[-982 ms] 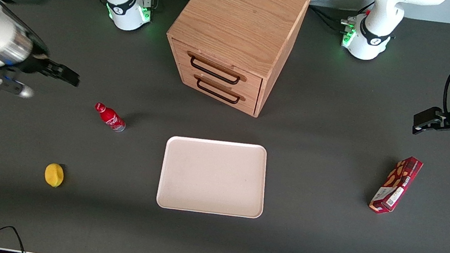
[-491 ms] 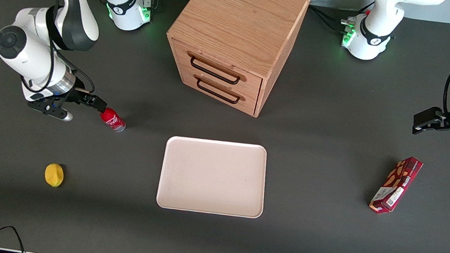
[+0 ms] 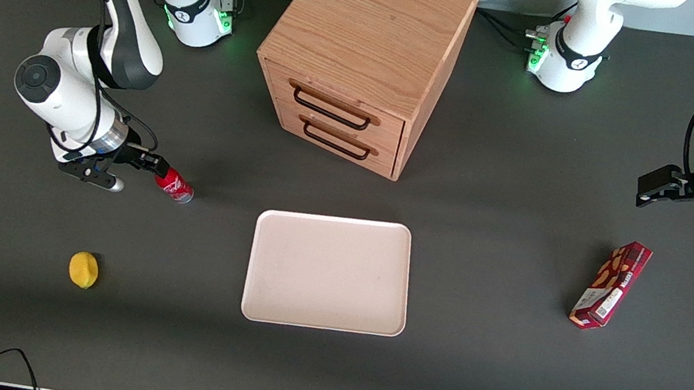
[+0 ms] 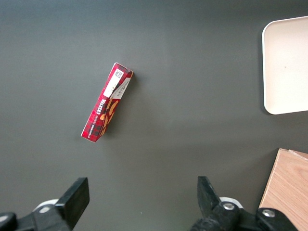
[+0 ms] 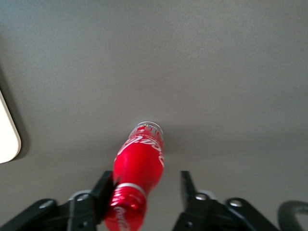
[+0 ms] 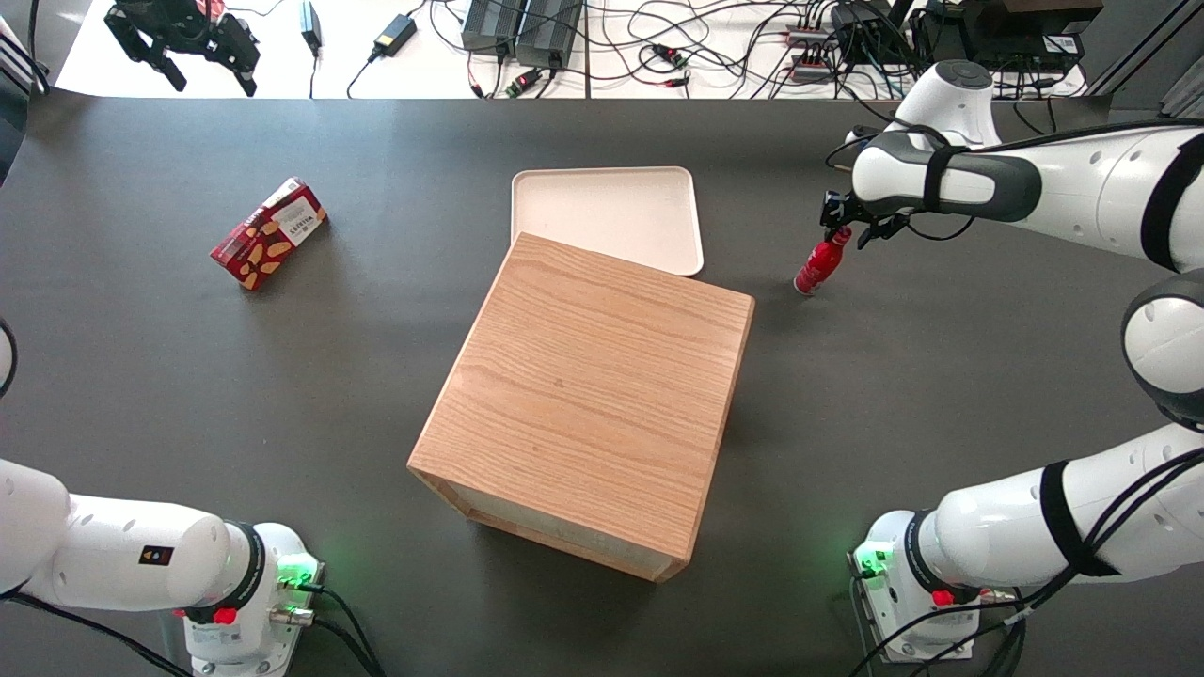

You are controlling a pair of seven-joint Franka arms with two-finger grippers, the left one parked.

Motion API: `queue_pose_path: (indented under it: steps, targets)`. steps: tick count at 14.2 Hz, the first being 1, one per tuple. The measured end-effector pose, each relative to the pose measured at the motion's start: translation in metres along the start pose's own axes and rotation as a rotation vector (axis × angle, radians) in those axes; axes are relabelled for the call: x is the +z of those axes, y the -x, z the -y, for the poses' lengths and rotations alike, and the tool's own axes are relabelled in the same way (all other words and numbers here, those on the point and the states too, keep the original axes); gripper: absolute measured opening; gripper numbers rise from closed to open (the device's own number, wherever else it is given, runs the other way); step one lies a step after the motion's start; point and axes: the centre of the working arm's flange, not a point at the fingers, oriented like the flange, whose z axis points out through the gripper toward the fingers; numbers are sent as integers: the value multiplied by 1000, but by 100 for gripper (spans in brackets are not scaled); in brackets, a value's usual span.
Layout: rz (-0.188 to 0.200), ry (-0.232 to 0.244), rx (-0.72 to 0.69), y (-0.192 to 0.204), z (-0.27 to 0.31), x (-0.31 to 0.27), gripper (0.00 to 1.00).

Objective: Place coke bottle on tray
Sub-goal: 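Close the right gripper around the red Coca-Cola bottle, then carry the bottle with the right gripper onto the white tray's edge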

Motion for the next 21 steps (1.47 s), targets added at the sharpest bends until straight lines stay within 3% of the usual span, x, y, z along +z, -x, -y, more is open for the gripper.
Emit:
queue_pose_path:
  steps: [2, 3, 7, 9, 13, 15, 17, 19, 21]
  targets:
    - [-2, -1, -1, 0, 1, -1, 34]
    - [-2, -1, -2, 0, 1, -1, 32]
    - [26, 9, -4, -5, 5, -22, 32]
    - [59, 20, -8, -18, 12, -75, 32]
    - [54, 10, -6, -39, 30, -220, 32]
    - [82, 5, 38, -45, 60, -262, 32]
    - [106, -27, 108, -61, 113, -268, 32]
    - [125, -71, 195, -87, 165, -238, 32]
    - [104, -96, 276, -116, 203, -182, 32]
